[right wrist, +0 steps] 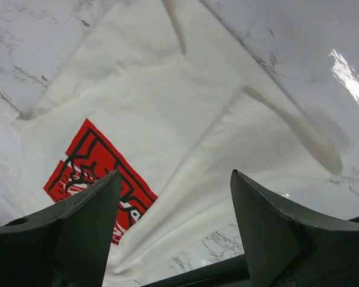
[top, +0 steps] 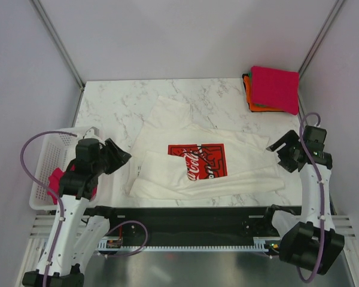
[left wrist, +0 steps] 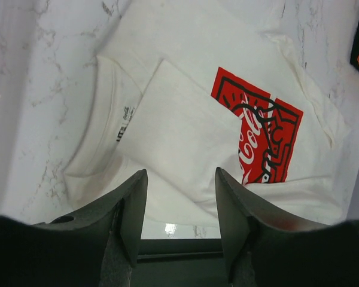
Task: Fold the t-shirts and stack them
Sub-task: Fold the tshirt
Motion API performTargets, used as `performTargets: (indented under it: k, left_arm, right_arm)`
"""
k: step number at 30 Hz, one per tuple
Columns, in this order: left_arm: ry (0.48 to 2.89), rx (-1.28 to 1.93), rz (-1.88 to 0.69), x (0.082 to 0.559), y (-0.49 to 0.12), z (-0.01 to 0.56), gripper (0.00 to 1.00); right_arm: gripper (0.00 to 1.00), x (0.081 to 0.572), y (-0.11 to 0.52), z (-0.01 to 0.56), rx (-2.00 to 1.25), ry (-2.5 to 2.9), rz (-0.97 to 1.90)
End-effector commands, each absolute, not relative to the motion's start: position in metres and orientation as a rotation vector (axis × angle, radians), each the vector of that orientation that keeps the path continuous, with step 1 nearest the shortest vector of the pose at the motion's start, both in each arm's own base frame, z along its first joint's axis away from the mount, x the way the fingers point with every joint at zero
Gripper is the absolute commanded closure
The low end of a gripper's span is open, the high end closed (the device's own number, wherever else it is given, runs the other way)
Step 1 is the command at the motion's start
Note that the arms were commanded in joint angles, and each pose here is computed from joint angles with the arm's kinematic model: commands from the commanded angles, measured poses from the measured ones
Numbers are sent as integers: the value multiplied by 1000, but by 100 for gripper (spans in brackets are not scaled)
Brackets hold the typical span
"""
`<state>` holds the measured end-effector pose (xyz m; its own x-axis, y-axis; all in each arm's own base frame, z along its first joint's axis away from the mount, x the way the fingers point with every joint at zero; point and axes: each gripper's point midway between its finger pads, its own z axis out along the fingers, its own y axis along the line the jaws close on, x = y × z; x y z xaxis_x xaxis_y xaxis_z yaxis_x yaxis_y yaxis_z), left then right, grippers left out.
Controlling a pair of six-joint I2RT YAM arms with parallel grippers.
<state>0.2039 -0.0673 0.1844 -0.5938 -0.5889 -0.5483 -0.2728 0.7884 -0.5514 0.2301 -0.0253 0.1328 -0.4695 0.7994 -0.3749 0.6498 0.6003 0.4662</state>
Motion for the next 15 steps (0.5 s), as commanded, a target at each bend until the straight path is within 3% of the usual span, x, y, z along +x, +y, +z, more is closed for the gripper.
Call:
performTargets:
  k: [1,7,15]
  left_arm:
    - [2192,-413,-428,217,-58,196,44]
    - [2098,-406,-406,219,-52,198,45]
    - [2117,-390,-428,221,-56,195,46]
  right_arm:
    - [21,274,-27,156,980,2226,411]
    - [27,324,-1,129,941,2311,443]
    - [29,343,6,76,969,2397,376]
